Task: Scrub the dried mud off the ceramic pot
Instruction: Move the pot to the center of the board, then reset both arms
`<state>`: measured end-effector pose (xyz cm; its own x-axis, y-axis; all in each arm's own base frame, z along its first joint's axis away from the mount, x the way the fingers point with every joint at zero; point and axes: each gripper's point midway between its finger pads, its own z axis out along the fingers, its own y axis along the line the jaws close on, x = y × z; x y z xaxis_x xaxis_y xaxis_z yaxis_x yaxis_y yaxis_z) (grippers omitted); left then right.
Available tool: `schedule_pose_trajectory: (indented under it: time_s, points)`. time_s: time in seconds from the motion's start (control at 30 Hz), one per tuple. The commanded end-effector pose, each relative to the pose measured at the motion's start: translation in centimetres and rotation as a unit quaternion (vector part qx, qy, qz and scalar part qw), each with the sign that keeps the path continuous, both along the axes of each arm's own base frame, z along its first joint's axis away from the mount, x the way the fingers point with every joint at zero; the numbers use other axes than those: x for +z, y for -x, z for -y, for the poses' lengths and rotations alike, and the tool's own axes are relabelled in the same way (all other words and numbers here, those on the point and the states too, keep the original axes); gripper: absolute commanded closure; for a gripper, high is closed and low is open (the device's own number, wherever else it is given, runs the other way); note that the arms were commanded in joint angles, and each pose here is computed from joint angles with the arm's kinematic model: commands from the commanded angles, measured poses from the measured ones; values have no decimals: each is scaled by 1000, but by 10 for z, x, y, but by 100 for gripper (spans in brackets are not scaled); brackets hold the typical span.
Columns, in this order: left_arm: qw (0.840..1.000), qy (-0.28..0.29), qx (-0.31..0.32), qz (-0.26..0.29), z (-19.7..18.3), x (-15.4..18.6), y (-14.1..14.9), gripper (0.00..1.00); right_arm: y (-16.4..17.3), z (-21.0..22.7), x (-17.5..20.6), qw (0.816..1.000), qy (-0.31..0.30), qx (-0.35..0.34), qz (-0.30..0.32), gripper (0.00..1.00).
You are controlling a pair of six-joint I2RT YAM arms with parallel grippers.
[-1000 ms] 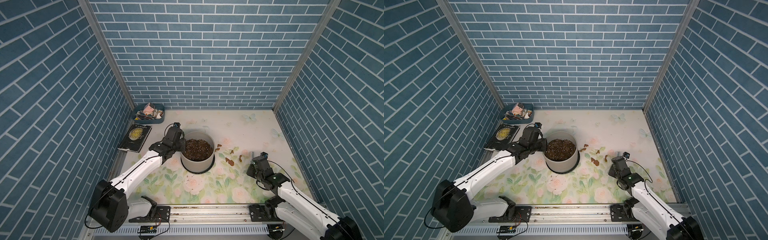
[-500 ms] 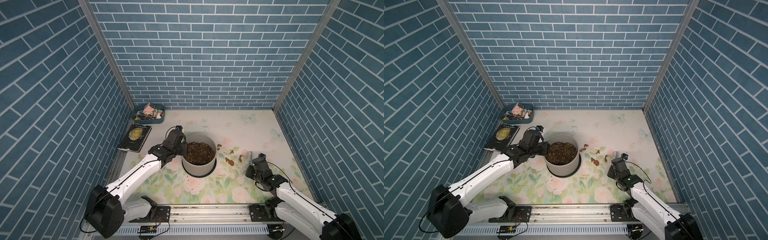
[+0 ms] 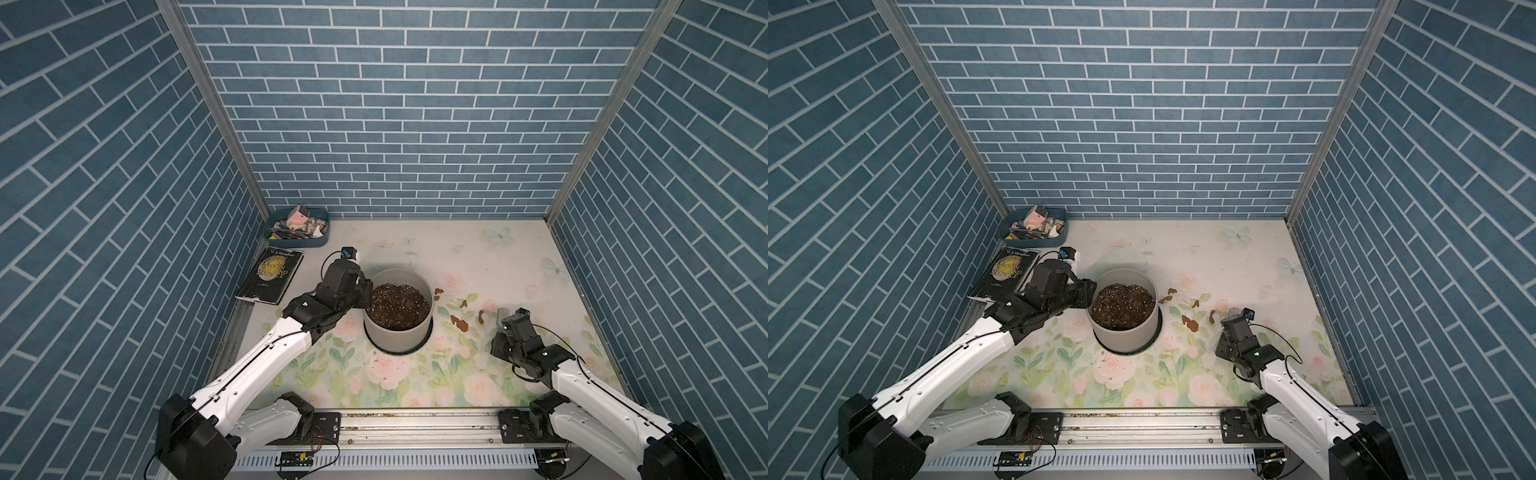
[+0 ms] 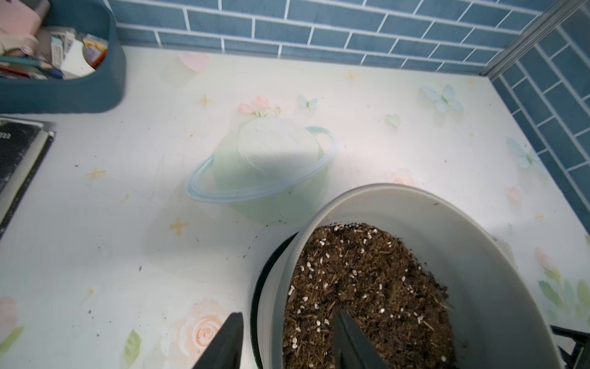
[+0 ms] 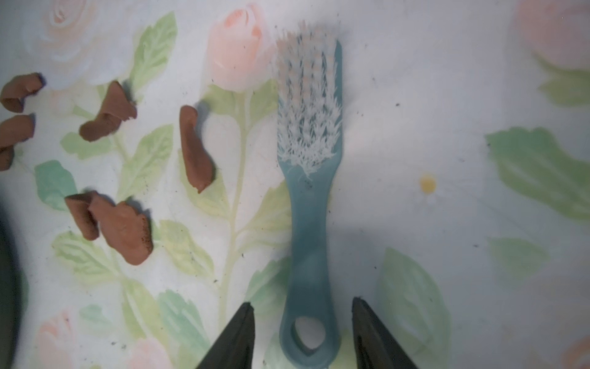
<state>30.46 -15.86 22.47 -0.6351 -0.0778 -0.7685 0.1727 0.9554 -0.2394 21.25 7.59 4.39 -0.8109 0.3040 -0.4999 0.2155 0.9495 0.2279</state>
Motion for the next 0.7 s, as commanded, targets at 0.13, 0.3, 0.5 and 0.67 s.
schedule_pose_trajectory:
  time_s: [0.13,0.3,0.5,0.67]
  points:
    - [985,42,92,144,-32,92,-11,32,-44,0,97,991,44,5,127,42]
    - [945,12,236,226,-89,122,-11,11,-66,15,148,969,76,-30,232,19]
    - [881,-67,356,304,-138,101,-12,0,-93,8,158,947,154,22,282,1]
    - [867,-90,398,288,-167,66,-36,0,-110,57,141,928,235,-102,269,0]
